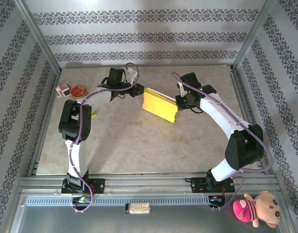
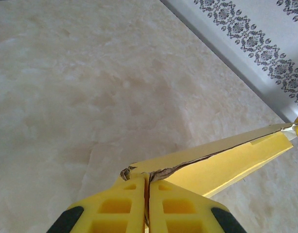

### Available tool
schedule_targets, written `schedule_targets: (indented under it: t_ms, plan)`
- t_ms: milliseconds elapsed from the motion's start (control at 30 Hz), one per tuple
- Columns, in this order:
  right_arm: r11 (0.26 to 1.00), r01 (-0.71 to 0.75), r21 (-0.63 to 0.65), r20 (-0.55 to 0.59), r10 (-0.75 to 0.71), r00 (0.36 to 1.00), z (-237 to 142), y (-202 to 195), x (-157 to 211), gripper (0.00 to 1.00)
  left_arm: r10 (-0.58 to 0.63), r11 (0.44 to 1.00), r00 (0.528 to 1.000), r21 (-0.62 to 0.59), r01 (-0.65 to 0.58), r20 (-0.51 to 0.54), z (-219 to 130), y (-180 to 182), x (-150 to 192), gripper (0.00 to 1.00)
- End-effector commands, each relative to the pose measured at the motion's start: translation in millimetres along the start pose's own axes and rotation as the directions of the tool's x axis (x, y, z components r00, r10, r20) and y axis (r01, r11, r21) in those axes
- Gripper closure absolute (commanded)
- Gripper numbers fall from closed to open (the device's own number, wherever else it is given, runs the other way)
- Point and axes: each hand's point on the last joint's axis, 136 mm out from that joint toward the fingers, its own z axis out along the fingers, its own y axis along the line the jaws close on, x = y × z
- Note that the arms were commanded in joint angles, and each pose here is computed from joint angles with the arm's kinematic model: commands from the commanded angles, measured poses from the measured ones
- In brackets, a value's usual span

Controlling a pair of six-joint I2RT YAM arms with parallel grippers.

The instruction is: Fold the paper box

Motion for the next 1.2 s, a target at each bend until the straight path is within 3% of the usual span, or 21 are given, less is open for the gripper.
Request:
schedule_targets:
  t_ms: [0, 367, 867, 1033, 1167]
  plan:
    - [1.000, -0.004, -0.005, 0.024, 0.004, 1.000, -2.7, 5.5, -10.6, 0.87, -0.050, 0.999, 0.996, 0.005, 0.050, -0.073, 11.1, -1.2, 29.3, 0.91]
    - [0.999, -0.051, 0.011, 0.104, 0.049, 0.993, -13.5, 2.9, -30.0, 0.95, -0.064, 0.998, 0.996, 0.017, 0.065, -0.062, 12.1, -1.9, 35.0, 0.91]
    - [0.995, -0.081, -0.051, 0.208, 0.090, 0.974, -17.3, 13.5, -59.4, 0.98, -0.060, 0.997, 0.997, 0.044, 0.062, -0.037, 9.3, -8.9, 36.0, 0.90]
    - [1.000, 0.029, -0.001, 0.185, -0.029, 0.982, 1.6, 8.2, -47.0, 0.98, -0.039, 0.998, 0.999, 0.046, 0.039, -0.004, -0.9, -18.0, 35.7, 0.79]
    - [0.979, 0.203, -0.002, 0.213, -0.198, 0.957, 11.8, 16.7, -35.3, 0.99, -0.028, 0.999, 1.000, 0.035, 0.028, 0.005, -10.6, -25.5, 38.9, 0.69]
